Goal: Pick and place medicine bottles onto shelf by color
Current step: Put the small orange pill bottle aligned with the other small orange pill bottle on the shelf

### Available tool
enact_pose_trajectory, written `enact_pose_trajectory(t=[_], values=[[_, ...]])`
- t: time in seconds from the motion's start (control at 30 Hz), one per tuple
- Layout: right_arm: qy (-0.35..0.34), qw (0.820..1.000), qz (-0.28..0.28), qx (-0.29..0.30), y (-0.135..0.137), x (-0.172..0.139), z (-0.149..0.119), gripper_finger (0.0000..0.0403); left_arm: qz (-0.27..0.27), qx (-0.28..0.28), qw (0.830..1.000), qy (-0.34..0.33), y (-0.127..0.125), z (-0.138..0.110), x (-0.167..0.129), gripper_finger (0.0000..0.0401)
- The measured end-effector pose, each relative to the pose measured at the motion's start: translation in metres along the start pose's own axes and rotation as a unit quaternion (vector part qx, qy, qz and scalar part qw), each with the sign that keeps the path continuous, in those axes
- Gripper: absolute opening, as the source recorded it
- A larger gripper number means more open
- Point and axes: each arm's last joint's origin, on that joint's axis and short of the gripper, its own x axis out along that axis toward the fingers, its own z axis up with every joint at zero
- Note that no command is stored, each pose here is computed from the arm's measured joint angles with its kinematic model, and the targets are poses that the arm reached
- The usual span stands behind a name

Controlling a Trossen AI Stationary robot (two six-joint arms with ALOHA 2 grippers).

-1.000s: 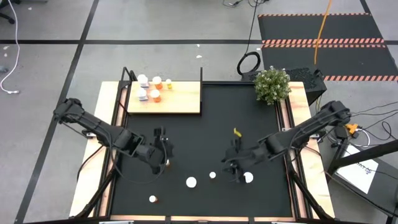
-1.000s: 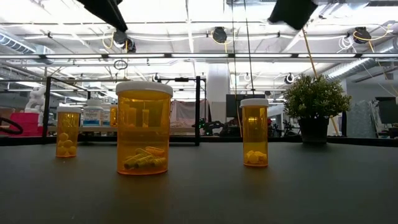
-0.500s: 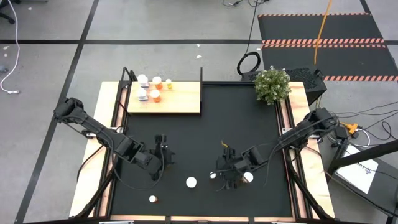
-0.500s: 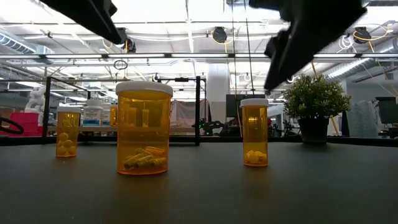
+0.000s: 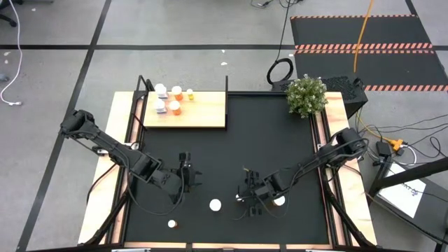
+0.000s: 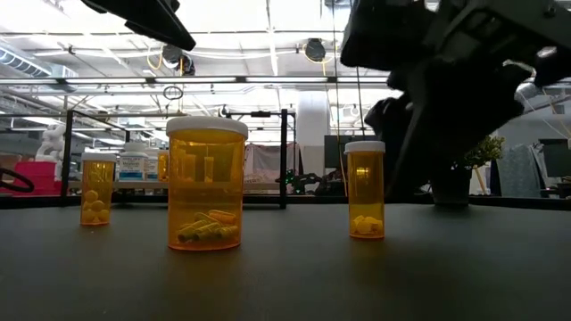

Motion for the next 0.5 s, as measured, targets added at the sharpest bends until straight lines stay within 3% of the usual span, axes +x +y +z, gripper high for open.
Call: enact_pose_trajectory(t=[0.27,0.5], values=[[-0.047,0.998,0.023,0.018,-0.005,0.013,-0.015,0.0235,0.007,0.001,1.000,-0.001,0.000,0.000,0.000,0.0163],[-0.082,0.996,0.040,0.009,-0.010,0.019,-0.030,0.0200,0.009,0.001,1.000,-0.003,0.001,0.001,0.000,0.0164]])
